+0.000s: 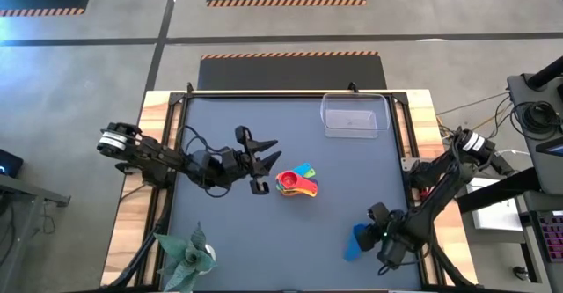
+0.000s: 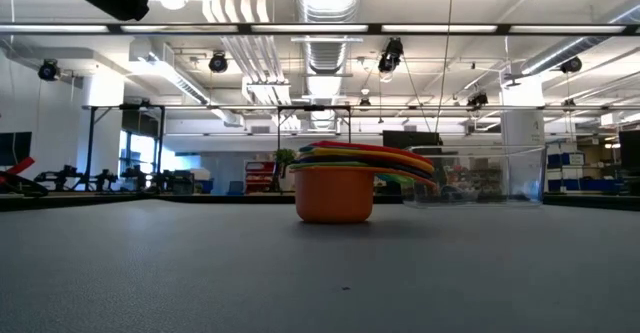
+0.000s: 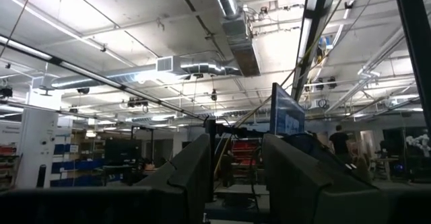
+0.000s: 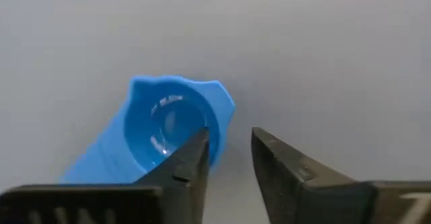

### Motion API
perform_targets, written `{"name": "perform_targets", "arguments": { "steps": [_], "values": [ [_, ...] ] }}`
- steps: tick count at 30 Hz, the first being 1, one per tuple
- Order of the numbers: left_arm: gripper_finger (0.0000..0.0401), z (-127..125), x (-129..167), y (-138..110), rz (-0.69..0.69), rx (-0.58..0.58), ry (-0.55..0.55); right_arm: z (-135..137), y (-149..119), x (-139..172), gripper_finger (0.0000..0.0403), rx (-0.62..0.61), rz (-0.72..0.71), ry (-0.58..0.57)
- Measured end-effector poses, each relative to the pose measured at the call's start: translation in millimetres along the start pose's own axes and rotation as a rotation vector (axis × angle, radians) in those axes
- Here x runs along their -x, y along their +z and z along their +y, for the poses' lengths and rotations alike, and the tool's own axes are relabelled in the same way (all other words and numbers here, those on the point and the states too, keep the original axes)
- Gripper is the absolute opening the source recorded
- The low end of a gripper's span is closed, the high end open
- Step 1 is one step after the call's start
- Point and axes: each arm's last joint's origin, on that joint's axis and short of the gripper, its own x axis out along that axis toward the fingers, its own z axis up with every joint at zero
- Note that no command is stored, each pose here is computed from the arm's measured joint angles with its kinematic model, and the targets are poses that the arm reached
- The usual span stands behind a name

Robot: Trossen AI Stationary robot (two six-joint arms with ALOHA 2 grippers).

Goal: Nest measuring cups in basket
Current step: Stack the blue measuring cup on top of the red measuring cup

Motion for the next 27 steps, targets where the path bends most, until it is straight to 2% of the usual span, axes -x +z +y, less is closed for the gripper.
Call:
{"name": "perform_targets", "arguments": {
  "steps": [5, 8, 16, 23, 27],
  "values": [
    [0.0119, 0, 0, 0, 0.000, 0.000, 0.000, -1, 11, 0, 0.0040, 0.078, -0.018, -0.054],
    [0.0119, 0, 0, 0, -0.001, 0.000, 0.000, 1, 22, 1, 0.0015, 0.173, -0.021, -0.070],
    [0.0119, 1, 0, 0, 0.000, -0.003, 0.001, 16, 67, 0, 0.0009, 0.485, -0.022, -0.072],
    [0.0119, 1, -1, 0, 0.000, -0.004, 0.003, 26, 110, -5, 0.0009, 0.650, -0.030, -0.102],
    [0.0119, 2, -1, -1, 0.001, -0.006, 0.003, 26, 129, -8, 0.0009, 0.643, -0.032, -0.121]
  ]
}}
